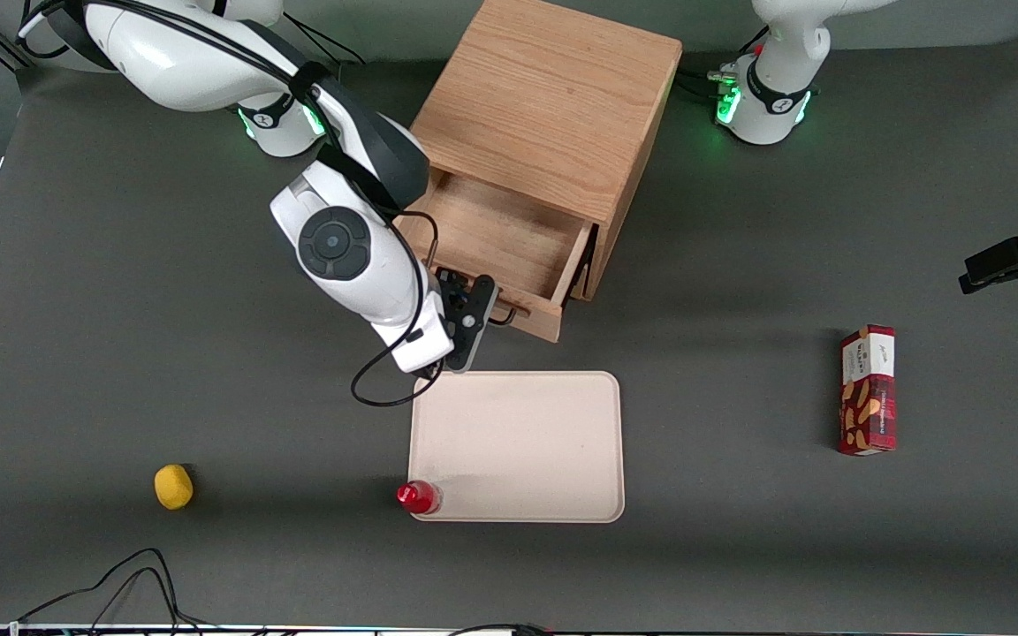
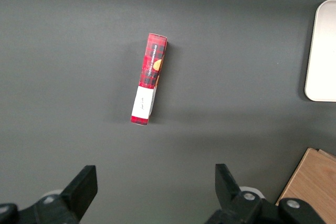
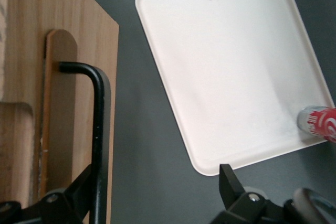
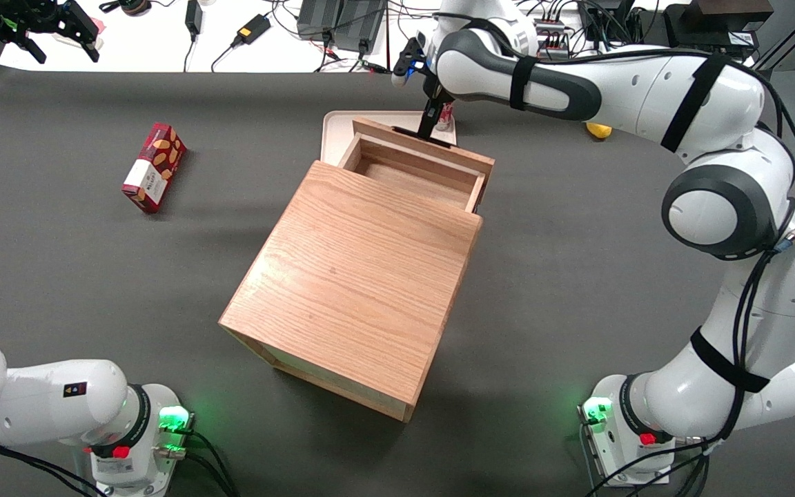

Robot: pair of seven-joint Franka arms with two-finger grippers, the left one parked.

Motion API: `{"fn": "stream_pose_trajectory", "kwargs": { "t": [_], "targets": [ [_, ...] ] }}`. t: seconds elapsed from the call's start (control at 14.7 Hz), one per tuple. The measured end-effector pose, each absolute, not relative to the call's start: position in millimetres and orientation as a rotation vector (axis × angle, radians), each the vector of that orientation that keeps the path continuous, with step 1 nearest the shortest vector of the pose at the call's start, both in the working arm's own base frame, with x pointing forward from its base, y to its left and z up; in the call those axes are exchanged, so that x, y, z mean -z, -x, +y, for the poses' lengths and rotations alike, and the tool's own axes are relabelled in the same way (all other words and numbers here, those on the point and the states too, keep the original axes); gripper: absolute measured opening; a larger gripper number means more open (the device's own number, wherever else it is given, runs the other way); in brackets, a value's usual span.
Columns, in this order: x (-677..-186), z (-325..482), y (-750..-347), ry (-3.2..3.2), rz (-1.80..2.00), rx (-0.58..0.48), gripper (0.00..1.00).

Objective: Open upper drawer
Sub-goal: 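Pull the handle outward from the cabinet with the right gripper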

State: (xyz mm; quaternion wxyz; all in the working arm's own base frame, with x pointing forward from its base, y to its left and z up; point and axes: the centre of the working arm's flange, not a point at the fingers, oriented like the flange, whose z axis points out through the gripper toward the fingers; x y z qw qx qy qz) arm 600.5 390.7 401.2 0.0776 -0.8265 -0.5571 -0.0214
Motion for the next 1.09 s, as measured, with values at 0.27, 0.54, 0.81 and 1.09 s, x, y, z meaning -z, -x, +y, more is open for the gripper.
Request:
{"fn": "stream_pose_trajectory", "kwargs": {
  "t": [0.27,0.54,0.81,1.09],
  "targets": [
    [-402,384,-610,2.479,-1.667,0.088,1.00],
    [-402,383,-617,2.479,-1.653,0.102,1.00],
    [-401,373,-628,2.499,-1.631,0.138,1.00],
    [-401,367,-636,2.492,-1.638,0.159,1.00]
  ]
}}
